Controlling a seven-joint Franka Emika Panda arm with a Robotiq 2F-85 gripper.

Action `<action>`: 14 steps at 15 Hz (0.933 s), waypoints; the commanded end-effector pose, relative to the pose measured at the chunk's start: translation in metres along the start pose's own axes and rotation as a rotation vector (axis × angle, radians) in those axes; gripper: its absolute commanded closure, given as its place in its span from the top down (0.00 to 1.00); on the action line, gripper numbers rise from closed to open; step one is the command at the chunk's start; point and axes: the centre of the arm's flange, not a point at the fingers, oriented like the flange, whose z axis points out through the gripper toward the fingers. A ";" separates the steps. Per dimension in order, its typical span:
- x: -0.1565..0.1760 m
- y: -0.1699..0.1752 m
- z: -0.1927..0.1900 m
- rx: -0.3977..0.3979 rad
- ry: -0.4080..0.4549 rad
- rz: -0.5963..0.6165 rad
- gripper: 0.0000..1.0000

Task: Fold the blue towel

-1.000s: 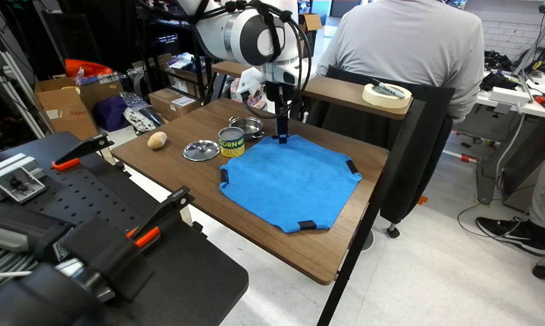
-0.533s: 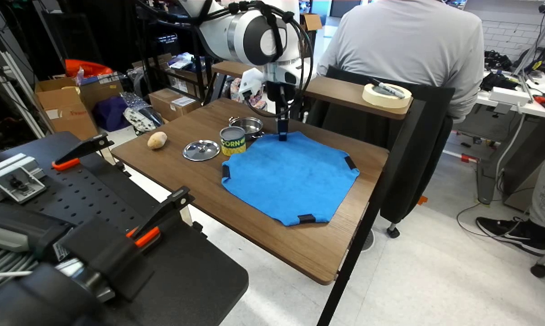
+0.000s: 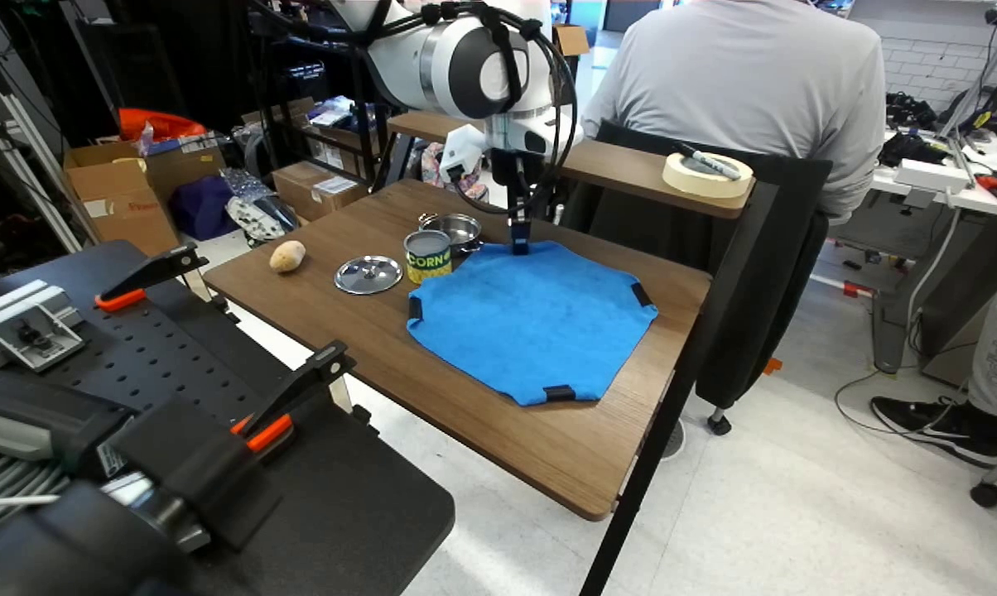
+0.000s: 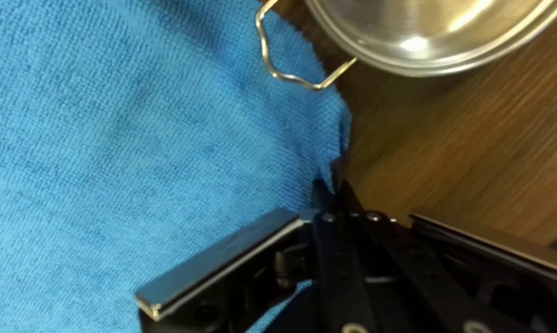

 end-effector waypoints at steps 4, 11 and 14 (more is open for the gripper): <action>0.003 0.049 -0.041 0.015 0.048 -0.023 0.01; -0.001 0.111 -0.070 0.035 0.055 -0.091 0.01; 0.004 0.139 -0.065 0.032 0.046 -0.104 0.01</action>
